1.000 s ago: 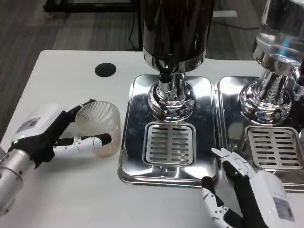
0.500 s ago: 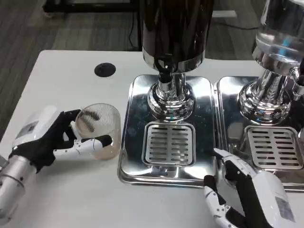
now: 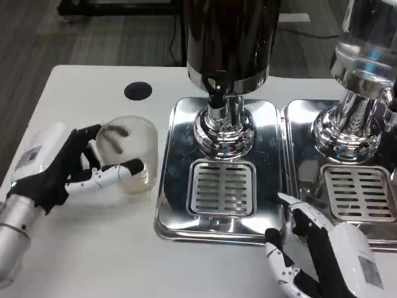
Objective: Grasp the cup under the faucet to collect the drink, then remove the cup.
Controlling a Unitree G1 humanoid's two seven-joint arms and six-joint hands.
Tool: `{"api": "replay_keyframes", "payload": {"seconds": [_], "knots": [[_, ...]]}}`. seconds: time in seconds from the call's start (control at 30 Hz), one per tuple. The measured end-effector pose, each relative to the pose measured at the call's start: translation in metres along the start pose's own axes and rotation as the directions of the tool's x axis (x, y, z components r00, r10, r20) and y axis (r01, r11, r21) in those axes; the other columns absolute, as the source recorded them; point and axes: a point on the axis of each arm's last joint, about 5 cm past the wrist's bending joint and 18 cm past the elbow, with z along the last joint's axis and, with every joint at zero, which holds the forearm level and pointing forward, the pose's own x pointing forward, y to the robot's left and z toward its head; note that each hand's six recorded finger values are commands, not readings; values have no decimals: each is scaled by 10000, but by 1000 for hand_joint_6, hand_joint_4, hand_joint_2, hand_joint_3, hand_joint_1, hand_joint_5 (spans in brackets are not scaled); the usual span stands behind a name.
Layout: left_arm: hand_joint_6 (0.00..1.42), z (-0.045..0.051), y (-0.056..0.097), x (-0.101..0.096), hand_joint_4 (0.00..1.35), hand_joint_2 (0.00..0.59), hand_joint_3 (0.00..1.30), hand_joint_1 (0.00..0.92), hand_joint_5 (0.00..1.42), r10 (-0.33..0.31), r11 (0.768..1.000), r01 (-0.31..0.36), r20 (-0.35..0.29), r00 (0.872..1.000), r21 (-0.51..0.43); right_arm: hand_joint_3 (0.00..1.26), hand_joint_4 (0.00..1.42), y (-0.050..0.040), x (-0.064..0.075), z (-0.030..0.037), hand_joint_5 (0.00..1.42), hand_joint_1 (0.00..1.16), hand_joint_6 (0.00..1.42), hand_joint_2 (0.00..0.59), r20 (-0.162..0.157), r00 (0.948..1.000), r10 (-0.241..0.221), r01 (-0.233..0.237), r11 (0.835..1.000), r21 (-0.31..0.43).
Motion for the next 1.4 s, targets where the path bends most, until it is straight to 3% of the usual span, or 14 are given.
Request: {"api": "replay_keyframes", "payload": {"seconds": [0.23, 0.53, 0.8, 1.07, 1.4], "knots": [[1219, 110, -55, 113, 573, 183, 439, 315, 916, -317, 9990, 338, 697, 9971, -296, 272, 220, 12, -14, 6, 207, 436, 421, 475, -65, 10000, -4, 5, 10000, 59], [1175, 254, -205, 230, 558, 186, 439, 305, 890, -1182, 9912, 1260, 1542, 9809, -414, 272, 220, 27, -35, 28, 209, 437, 423, 475, -116, 9998, -142, 144, 9998, 150], [1168, 279, -214, 278, 557, 187, 439, 302, 887, -1096, 9919, 1183, 1581, 9813, -471, 272, 222, 25, -70, 27, 209, 442, 424, 482, -227, 9996, -179, 182, 9998, 112], [1152, 406, -298, 410, 557, 184, 439, 307, 887, -558, 9933, 736, 1883, 9805, -890, 272, 224, 32, -91, 35, 209, 446, 424, 484, -338, 9992, -230, 235, 9996, 162], [1152, 451, -458, 423, 557, 184, 439, 312, 887, -1014, 9891, 1167, 1598, 9819, -894, 272, 231, 18, -115, 71, 211, 449, 424, 485, -331, 9988, -371, 379, 9990, 237]]}}
